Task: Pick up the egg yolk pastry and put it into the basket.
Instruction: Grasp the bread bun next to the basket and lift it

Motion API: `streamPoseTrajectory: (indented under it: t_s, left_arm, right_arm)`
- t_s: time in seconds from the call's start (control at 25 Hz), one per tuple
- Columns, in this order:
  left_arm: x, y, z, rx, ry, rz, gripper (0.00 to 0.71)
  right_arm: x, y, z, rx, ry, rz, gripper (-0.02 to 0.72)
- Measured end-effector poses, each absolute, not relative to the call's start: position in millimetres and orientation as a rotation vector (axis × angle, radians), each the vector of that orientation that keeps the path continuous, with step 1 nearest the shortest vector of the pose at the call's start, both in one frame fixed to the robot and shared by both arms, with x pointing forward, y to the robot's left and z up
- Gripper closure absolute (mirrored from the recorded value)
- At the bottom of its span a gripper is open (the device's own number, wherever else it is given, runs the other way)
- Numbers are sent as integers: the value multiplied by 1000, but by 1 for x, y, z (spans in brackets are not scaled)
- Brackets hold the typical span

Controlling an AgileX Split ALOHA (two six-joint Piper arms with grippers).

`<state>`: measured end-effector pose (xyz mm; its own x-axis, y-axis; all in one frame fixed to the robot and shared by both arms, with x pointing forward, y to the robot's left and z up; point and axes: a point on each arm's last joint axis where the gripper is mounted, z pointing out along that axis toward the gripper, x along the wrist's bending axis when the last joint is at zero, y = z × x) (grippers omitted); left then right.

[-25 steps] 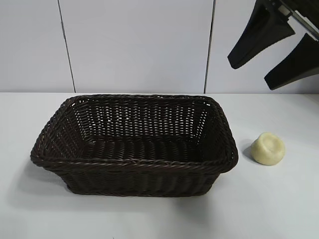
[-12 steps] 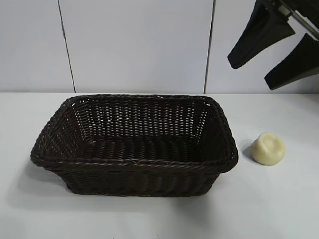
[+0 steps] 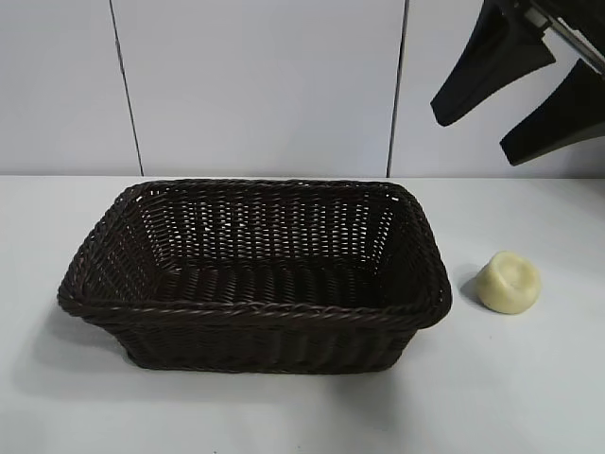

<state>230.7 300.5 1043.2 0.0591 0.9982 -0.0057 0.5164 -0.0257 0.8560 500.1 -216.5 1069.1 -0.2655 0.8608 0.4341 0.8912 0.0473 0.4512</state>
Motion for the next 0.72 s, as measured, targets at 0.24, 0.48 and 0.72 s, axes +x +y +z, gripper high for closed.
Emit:
streamPoseTrajectory:
  t_s: [0.24,0.48,0.72]
  left_arm:
    - [231,301,1043,1631,1542,865,139]
    - [231,301,1043,1631,1542,865,139]
    - [231,301,1043,1631,1542,865,139]
  right_arm:
    - [501,-225,1065,-1957,-2309,-914,113]
    - [506,-252,1060,-2190,-2340,-757,80]
    - [523,-295,1044,-2419,-2177,-694,80]
